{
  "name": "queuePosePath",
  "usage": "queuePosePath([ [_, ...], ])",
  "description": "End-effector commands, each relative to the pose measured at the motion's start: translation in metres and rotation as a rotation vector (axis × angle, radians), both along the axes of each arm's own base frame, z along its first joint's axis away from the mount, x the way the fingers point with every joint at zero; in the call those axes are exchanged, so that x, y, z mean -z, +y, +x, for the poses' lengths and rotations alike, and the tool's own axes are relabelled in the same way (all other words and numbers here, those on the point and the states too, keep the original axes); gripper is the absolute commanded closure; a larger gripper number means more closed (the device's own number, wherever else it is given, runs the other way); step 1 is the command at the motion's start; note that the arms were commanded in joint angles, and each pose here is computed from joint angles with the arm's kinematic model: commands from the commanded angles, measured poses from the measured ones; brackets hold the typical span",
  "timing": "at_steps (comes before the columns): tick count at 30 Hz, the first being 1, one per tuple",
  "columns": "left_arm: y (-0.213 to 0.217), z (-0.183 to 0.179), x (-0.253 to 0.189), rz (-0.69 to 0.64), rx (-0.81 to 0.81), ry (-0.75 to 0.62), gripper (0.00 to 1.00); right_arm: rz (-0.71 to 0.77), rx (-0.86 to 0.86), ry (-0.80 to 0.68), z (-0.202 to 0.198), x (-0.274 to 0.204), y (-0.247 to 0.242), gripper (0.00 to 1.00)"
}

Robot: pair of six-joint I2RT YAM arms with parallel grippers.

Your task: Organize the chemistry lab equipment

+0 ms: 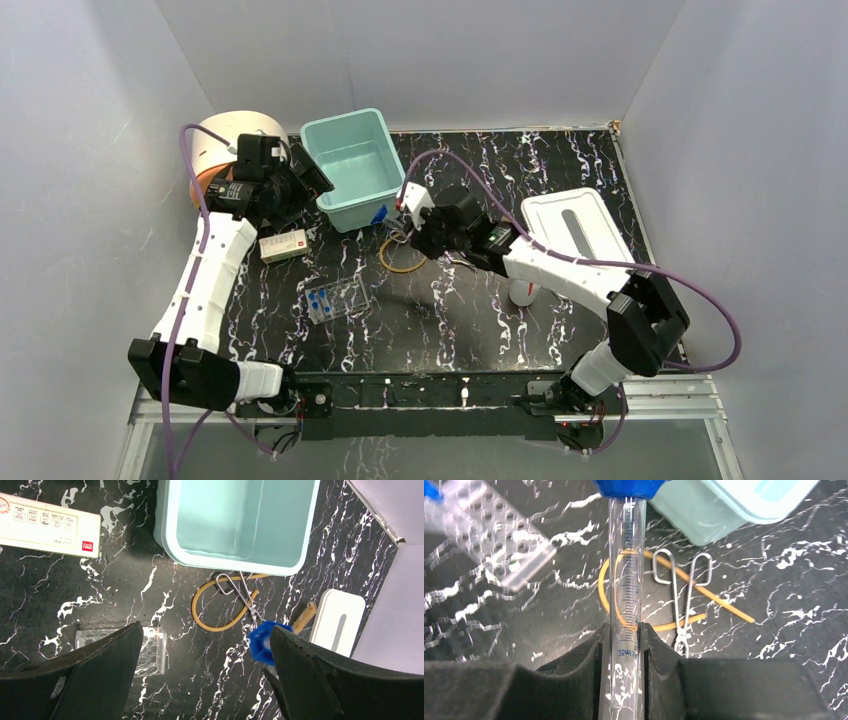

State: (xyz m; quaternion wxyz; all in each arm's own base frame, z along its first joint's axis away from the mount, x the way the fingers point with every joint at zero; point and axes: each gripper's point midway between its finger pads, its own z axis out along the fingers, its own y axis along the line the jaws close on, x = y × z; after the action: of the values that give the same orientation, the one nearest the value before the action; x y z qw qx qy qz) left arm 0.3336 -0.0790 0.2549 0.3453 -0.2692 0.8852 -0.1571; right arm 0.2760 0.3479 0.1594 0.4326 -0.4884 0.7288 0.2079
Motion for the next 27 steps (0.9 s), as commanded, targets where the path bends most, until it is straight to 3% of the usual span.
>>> queuePosePath([
  [1,0.006,0.003,-0.008,0.011,-0.031,-0.029,0.02,0.239,0.153,-0.096,0.038,-0.083,0.012,0.7],
  [6,0.0,0.004,-0.007,-0.008,-0.007,-0.016,0.02,0.334,0.251,-0.167,0.082,-0.128,0.03,0.7],
  [14,-0.01,-0.013,-0.01,-0.075,0.016,-0.007,0.03,0.423,0.375,-0.233,0.157,-0.153,0.064,0.69],
  [23,-0.006,-0.029,-0.004,-0.063,0.012,0.044,0.03,0.431,0.456,-0.148,0.202,-0.111,0.101,0.69],
  [27,-0.007,-0.032,0.0,-0.067,0.016,0.055,0.03,0.337,0.481,-0.063,0.205,-0.074,0.105,0.69],
])
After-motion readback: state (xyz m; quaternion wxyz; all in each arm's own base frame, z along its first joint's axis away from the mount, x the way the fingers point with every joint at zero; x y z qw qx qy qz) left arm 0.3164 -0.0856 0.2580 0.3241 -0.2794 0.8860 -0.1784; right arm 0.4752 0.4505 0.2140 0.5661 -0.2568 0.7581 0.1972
